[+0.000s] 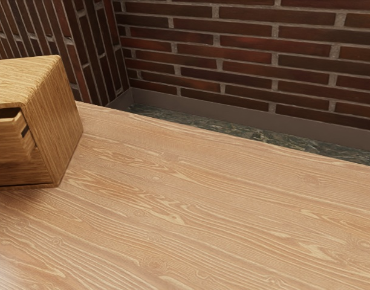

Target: Push the drawer handle with one arm to close the drawer

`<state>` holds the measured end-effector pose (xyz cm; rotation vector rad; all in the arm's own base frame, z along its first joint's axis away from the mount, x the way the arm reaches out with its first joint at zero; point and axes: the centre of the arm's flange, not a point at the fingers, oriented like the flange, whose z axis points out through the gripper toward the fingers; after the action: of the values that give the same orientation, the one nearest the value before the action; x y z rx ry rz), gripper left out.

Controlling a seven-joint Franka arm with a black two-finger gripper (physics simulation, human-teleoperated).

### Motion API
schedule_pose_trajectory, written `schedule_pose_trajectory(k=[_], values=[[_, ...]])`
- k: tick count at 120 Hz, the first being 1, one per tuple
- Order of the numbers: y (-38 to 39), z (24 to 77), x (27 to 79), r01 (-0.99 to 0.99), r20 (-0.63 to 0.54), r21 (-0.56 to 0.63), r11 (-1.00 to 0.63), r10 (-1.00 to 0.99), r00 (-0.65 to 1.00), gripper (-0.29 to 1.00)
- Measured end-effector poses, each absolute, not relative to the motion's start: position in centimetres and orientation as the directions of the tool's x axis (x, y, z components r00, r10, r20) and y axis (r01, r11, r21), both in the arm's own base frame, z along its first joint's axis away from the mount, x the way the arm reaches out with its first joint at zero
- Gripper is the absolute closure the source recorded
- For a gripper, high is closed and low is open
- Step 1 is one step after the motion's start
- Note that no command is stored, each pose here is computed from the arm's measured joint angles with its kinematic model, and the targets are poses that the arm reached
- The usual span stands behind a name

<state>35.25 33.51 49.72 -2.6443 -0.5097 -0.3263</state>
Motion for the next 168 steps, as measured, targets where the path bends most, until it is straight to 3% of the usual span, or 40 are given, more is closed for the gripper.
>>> schedule_pose_trajectory(k=[85, 129, 138, 150, 159, 168], values=[[35.6, 50.4, 40.8, 0.394, 0.320, -0.338, -0.855, 0.290, 0.902, 0.79], [37.8, 50.3, 40.2, 0.386, 0.314, -0.297, -0.874, 0.292, 0.903, 0.78], [33.1, 52.9, 40.2, 0.331, 0.353, -0.296, -0.896, 0.220, 0.910, 0.77], [21.7, 60.5, 40.3, 0.292, 0.426, -0.283, -0.913, 0.153, 0.892, 0.77], [12.0, 64.4, 42.1, 0.292, 0.448, -0.213, -0.933, 0.172, 0.877, 0.61], [7.6, 66.3, 43.4, 0.377, 0.402, -0.083, -0.923, 0.315, 0.860, 0.44]])
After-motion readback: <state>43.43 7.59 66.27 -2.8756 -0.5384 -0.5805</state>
